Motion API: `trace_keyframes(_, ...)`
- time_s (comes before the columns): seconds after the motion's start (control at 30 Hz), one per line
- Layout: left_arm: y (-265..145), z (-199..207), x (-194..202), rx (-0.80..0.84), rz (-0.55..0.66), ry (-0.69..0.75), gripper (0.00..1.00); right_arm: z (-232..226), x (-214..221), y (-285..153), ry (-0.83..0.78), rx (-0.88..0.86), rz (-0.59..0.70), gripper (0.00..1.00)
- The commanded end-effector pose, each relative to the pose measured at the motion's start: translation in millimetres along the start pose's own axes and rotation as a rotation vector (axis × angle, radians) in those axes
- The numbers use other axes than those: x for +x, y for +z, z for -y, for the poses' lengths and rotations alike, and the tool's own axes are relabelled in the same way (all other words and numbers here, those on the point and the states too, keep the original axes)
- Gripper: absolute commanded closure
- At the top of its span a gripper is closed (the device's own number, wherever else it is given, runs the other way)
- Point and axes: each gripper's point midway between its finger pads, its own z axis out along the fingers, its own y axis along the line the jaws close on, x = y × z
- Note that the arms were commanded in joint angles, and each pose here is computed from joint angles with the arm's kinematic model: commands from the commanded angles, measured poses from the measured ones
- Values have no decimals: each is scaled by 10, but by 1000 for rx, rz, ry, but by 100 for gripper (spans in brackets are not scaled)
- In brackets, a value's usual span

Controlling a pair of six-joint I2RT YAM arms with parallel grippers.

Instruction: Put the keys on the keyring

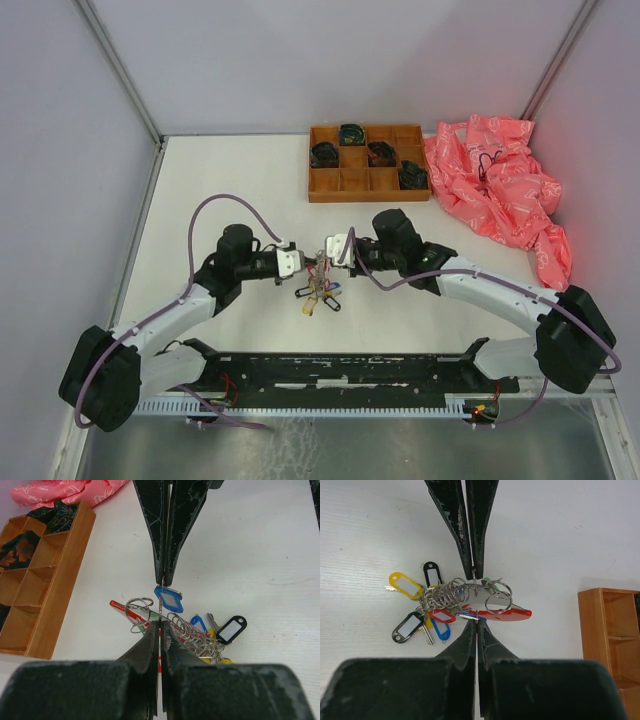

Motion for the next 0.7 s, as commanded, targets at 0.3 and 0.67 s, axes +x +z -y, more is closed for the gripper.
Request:
trace_keyframes(0.3, -23, -20, -220, 13, 75, 102, 97, 60, -356, -69, -114, 26, 99, 99)
trace_keyframes(0.67, -20, -37, -211, 6, 69, 93, 97, 14, -355, -56, -144, 22, 86, 99)
